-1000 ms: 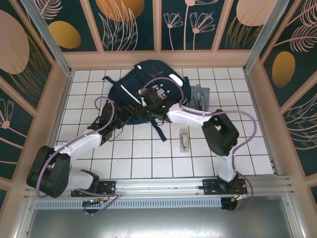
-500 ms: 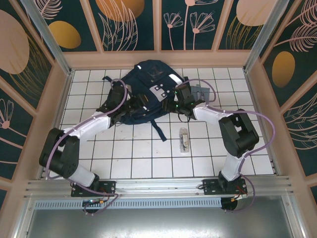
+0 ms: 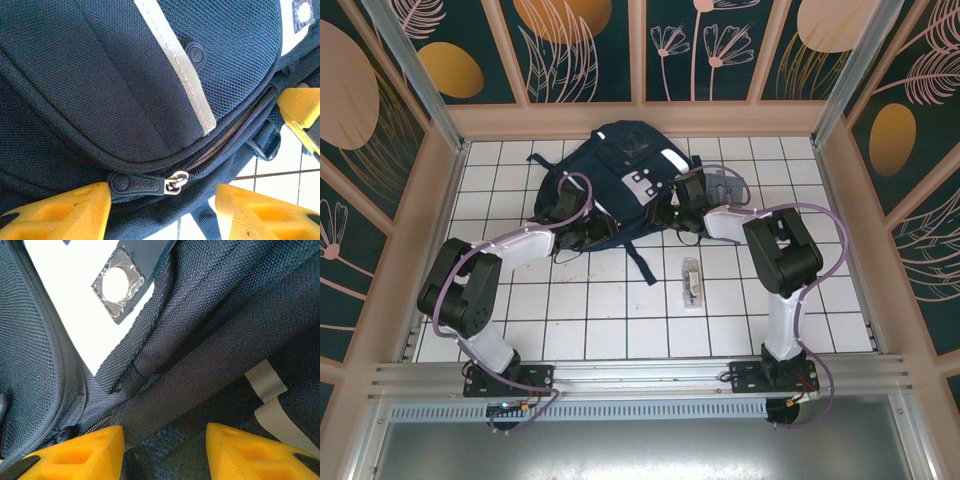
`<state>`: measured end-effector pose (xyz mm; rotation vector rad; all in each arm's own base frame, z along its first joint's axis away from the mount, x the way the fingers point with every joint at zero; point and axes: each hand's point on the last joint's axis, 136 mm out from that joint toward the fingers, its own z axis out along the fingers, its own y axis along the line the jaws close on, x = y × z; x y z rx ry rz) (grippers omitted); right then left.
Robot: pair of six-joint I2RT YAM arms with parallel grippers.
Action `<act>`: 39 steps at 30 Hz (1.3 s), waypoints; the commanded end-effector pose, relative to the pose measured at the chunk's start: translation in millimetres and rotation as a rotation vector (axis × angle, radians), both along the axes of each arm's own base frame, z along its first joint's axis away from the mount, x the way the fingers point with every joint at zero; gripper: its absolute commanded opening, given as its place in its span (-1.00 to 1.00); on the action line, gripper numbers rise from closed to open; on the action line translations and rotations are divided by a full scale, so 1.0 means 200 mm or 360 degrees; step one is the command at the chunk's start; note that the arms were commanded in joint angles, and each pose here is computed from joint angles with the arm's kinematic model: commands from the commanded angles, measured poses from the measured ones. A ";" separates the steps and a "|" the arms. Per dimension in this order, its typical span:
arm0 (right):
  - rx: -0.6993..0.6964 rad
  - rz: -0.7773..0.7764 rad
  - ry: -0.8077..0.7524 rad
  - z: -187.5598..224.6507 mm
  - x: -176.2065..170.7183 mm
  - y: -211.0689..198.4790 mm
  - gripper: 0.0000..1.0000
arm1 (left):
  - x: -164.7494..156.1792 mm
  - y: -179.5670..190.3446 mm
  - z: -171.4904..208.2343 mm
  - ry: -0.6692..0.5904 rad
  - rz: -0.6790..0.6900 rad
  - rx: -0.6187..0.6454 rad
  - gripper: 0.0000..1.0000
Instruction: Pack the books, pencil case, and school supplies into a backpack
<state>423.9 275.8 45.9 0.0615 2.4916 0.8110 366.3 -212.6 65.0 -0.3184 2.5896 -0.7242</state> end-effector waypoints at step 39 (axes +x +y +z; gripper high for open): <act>-0.0067 0.0077 0.0113 -0.14 -0.02 0.13 -0.07 | -0.08 -0.14 -0.19 0.0090 -0.0220 -0.0206 -0.11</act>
